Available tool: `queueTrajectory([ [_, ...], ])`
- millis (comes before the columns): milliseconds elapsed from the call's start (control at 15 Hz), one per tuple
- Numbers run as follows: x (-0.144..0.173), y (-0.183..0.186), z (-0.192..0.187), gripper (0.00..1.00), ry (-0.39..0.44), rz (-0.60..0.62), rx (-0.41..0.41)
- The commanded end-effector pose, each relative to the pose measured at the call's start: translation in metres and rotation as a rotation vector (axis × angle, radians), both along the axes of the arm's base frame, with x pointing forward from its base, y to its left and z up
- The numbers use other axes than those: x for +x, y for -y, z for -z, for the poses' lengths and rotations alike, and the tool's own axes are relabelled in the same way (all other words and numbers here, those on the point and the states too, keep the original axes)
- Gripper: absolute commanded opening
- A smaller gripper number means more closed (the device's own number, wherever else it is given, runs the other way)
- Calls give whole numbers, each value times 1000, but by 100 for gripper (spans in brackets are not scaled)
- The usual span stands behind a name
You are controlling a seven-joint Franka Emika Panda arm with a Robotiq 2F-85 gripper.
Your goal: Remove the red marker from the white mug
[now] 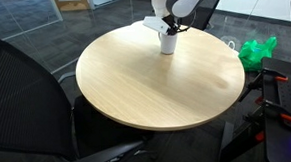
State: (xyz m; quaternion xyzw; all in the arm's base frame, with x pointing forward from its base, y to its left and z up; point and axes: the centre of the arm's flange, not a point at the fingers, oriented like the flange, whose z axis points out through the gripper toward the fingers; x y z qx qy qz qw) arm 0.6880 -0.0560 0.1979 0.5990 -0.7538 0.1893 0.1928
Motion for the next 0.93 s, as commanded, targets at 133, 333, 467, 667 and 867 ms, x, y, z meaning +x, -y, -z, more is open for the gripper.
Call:
queueTrajectory([
  [133,-2,-23,-32,5,22,-14,-37],
  [333,-4,-35,-48,5,36,-26,-52],
  [467,-5,-42,-60,5,49,-34,-63],
  [667,-6,-50,-78,5,69,-49,-74],
  [867,-11,-60,-99,5,87,-70,-88],
])
